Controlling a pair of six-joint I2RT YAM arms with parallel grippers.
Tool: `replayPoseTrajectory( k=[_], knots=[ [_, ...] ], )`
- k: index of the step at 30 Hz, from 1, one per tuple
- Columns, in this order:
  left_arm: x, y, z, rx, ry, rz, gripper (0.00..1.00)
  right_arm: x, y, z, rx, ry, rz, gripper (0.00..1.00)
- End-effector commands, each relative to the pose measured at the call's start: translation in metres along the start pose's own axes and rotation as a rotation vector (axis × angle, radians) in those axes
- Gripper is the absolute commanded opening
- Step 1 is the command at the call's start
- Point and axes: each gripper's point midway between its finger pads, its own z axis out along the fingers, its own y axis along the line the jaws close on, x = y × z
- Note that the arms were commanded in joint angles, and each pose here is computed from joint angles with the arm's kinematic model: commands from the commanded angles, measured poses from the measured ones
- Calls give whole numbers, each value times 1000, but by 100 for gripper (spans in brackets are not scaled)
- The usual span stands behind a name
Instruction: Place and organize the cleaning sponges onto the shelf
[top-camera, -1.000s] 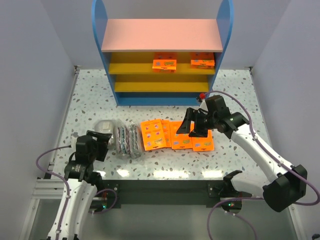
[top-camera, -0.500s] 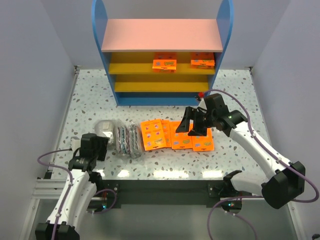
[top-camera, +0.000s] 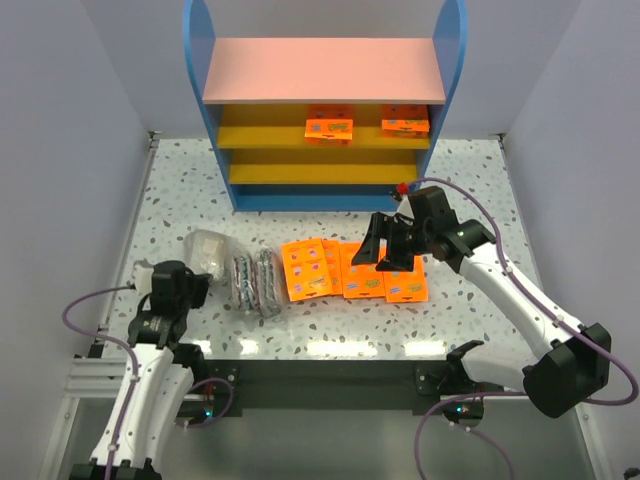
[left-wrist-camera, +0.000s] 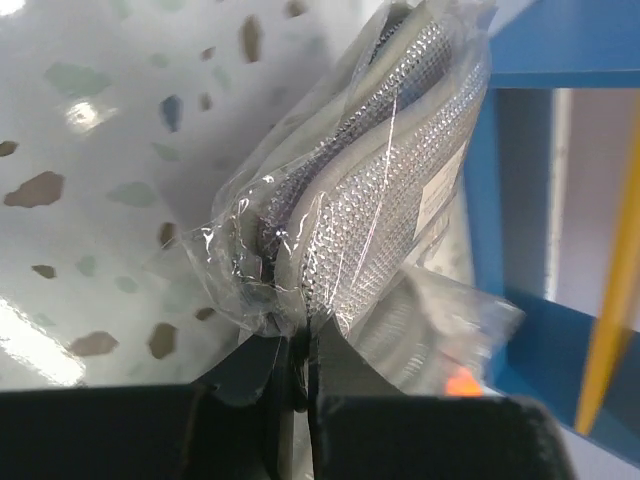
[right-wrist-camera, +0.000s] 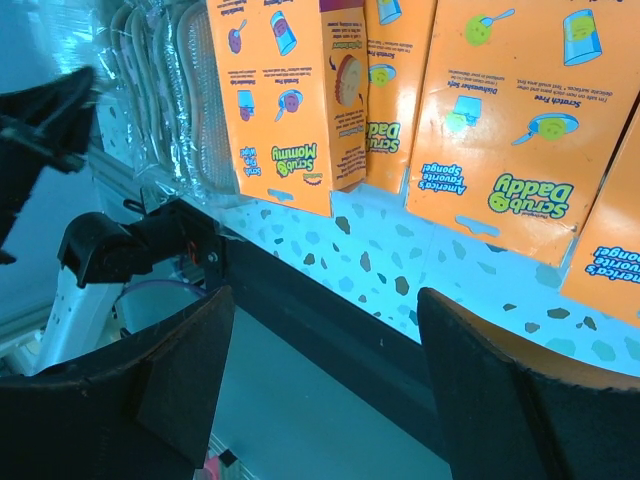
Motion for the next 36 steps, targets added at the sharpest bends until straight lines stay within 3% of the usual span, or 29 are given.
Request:
replayPoseTrajectory(
  k=[1,6,9,16,20,25,30,36],
  knots=[
    [-40,-57,-58,149,-117,56,0,-4,11,-9,-29,-22,-34,77],
    [-64,-122,-134,302,-135,133,0,-9,14,-8,-35,-26,-38,77],
    [-55,-156,-165,416,-51,194,0,-12,17,-7,-39,-22,-43,77],
    [-15,-257,-253,930,227,338,0,-13,19,-9,-41,-25,-56,77],
    [-41,-309,-277,1006,130,347,0,-14,20,-8,-54,-37,-50,77],
    [-57,-373,-280,1055,112,367,0,-18,25,-9,-74,-56,-44,77],
    [-44,-425,-234,1030,246,331,0,-25,31,-7,-99,-83,-39,77],
    [-51,-464,-188,960,211,244,0,-31,33,-4,-105,-94,-36,77]
  ],
)
